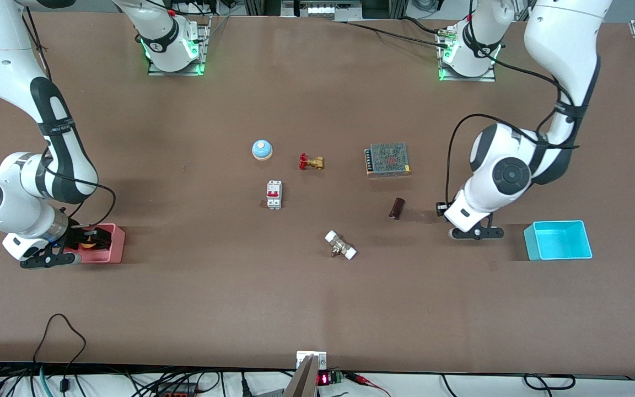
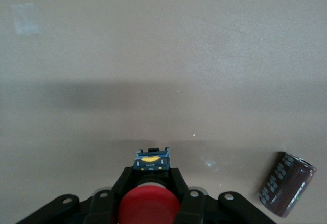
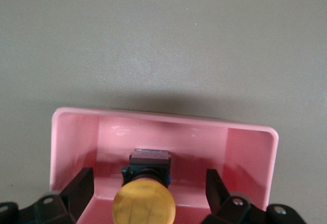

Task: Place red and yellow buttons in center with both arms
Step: 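Lower the red button beside the capacitor and open the left gripper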

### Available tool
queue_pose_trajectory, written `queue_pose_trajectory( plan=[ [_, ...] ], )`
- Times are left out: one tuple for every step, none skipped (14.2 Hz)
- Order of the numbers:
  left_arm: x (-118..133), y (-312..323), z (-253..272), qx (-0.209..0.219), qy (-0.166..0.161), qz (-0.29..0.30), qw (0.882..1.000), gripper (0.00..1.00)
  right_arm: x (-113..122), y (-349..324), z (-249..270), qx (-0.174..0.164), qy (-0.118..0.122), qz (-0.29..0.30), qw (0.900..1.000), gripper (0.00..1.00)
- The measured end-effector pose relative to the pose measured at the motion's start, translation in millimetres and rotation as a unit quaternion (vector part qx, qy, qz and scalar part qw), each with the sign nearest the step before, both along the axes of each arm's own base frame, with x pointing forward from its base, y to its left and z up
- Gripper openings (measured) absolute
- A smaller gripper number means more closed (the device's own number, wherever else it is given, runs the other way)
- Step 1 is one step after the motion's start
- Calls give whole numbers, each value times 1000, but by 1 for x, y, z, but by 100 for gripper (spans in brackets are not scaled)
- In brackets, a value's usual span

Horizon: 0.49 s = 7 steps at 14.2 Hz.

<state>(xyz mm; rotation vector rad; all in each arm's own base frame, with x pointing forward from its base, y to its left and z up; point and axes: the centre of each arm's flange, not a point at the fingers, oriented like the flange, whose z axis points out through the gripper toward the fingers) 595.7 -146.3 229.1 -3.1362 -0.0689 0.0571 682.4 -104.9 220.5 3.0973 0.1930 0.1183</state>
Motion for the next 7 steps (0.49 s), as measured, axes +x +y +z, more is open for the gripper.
queue_pose_trajectory(
  plan=[
    [-6, 1, -10, -3, -6, 5, 1000, 35, 0, 0, 0, 0, 0, 0, 1000, 98],
    [-11, 1, -19, -4, -8, 8, 1000, 35, 0, 0, 0, 0, 0, 0, 1000, 98],
    [-14, 1, -24, -5, -8, 10, 1000, 35, 0, 0, 0, 0, 0, 0, 1000, 98],
    [-15, 2, -26, -5, -9, 13, 1000, 35, 0, 0, 0, 0, 0, 0, 1000, 98],
    [-15, 1, -25, -6, -10, 15, 1000, 35, 0, 0, 0, 0, 0, 0, 1000, 98],
    [-15, 1, -25, -6, -10, 15, 1000, 40, 0, 0, 0, 0, 0, 0, 1000, 97],
    [-14, 1, -25, -6, -12, 15, 1000, 49, 0, 0, 0, 0, 0, 0, 1000, 97]
  ],
)
